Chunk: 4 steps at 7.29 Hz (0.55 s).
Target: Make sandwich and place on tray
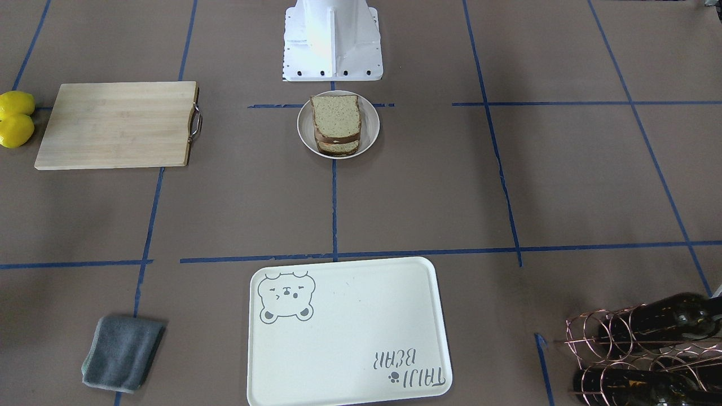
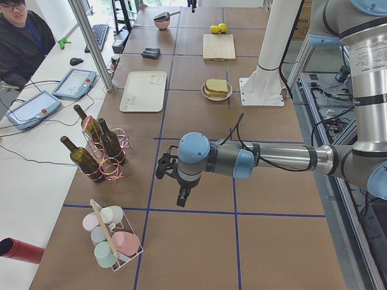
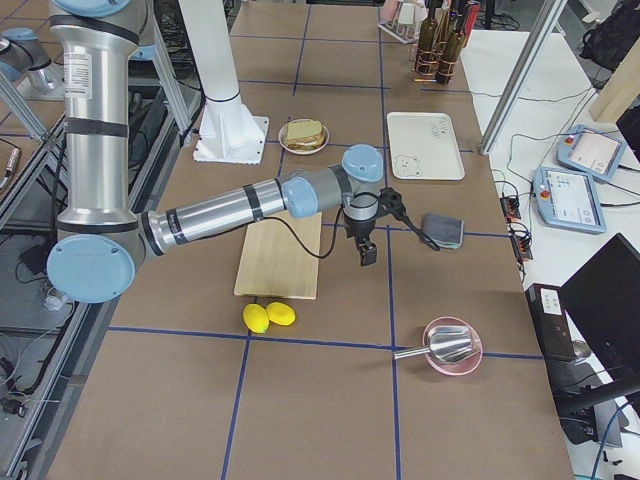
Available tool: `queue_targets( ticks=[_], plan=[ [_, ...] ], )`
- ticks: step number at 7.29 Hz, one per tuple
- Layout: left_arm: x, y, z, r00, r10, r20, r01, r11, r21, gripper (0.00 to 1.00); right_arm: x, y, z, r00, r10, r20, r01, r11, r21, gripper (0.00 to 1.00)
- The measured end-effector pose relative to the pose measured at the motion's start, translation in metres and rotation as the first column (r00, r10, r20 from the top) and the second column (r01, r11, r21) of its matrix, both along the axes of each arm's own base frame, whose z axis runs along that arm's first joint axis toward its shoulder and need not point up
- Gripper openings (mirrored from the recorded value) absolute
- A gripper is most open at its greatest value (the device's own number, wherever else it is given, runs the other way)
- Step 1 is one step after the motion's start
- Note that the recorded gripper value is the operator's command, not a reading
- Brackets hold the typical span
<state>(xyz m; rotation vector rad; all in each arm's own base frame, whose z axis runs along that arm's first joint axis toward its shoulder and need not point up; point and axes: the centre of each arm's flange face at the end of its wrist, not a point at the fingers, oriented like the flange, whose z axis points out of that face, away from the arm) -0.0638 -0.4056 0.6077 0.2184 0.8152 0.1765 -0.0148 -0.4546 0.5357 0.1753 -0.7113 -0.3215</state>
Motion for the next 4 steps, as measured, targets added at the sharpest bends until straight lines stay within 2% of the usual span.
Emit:
queue_targets(
  ticks=[2,4],
  plan=[
    [0.0,0.0,-0.001,1.0,0.0,-0.001,0.0,1.0,0.002,1.0,0.055,0.037,0.044,0.997,0.07,-0.021,-0.072,0.994,-0.082,1.0],
    [0.0,-0.004,-0.004,1.0,0.001,-0.001,-0.001,1.0,0.013,1.0,0.073,0.056,0.062,0.994,0.105,-0.026,-0.107,0.987,-0.121,1.0]
  ],
)
